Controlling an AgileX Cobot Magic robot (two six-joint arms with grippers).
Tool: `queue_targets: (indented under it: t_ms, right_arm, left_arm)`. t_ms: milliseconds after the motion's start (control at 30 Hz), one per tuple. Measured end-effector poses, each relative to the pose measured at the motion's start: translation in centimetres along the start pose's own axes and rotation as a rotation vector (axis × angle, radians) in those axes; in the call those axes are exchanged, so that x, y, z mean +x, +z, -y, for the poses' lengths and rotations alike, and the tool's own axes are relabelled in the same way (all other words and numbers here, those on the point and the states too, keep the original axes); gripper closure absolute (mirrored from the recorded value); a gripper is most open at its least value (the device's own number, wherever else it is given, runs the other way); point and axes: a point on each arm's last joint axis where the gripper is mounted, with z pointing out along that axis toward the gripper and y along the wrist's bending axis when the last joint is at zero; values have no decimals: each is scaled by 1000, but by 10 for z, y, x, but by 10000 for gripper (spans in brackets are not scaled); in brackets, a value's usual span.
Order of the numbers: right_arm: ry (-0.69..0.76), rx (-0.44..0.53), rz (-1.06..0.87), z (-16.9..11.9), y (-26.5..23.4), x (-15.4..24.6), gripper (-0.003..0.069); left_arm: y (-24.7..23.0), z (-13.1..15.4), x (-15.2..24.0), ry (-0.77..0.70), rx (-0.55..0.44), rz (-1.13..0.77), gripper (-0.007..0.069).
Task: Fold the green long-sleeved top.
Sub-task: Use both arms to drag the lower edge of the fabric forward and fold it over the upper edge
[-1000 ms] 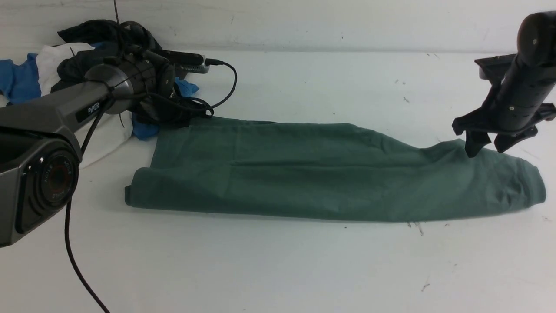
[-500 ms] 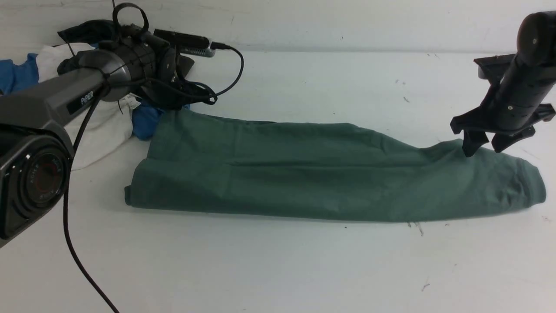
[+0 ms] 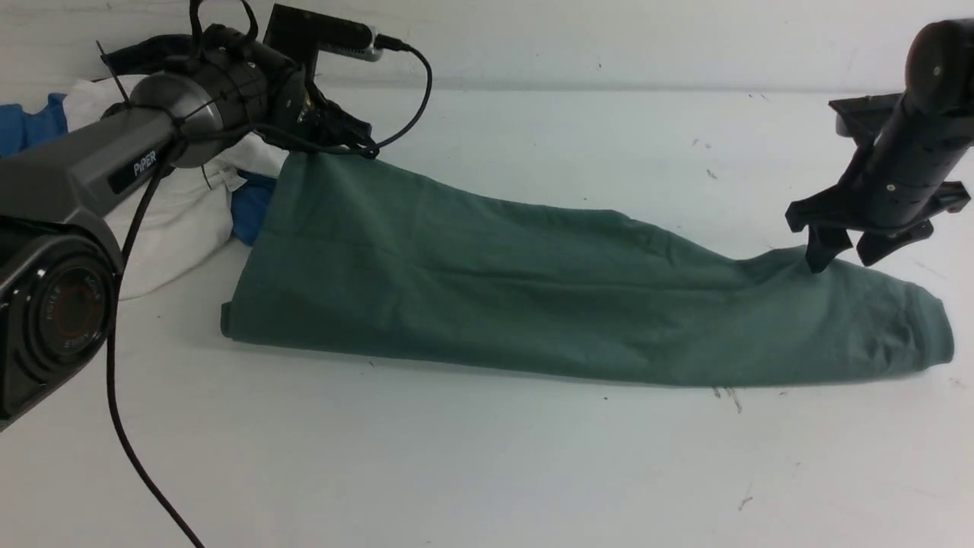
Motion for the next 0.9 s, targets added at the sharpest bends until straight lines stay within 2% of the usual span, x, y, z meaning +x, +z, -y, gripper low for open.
queue_targets:
  t_ms: [233, 400, 433, 467, 533, 600, 633, 700, 767, 833, 900]
  right_arm:
    - [1, -2, -3, 0, 0, 0, 249]
    - [6, -13, -30, -1, 0, 3, 249]
    - [6, -13, -32, -1, 0, 3, 249]
    - [6, -15, -50, -1, 0, 5, 249]
    - [0, -17, -77, -2, -2, 7, 249]
    - [-12, -17, -74, -1, -10, 8, 256]
    - [-12, -17, -72, -1, -11, 8, 258]
    - [-12, -13, -41, 0, -26, 8, 291]
    - [-9, -13, -12, 0, -40, 8, 347]
    - [-9, -11, 0, 0, -46, 8, 416]
    - [-6, -12, -13, 2, -43, 11, 515]
  left_arm:
    - [21, -15, 17, -141, -43, -38, 547]
    - [22, -19, 18, -133, -62, -41, 368]
    - [22, -19, 18, -134, -63, -43, 360]
    - [20, -21, 19, -128, -78, -61, 295]
    - [16, -24, 19, -125, -104, -99, 230]
    - [5, -28, 18, -133, -136, -147, 206]
    - [4, -29, 16, -134, -136, -144, 206]
    - [-18, -33, 8, -164, -155, -197, 262]
    - [-41, -28, 1, -169, -123, -249, 392]
    - [-58, -14, -3, -126, -49, -305, 537]
    - [-66, 5, 1, -65, 42, -376, 601]
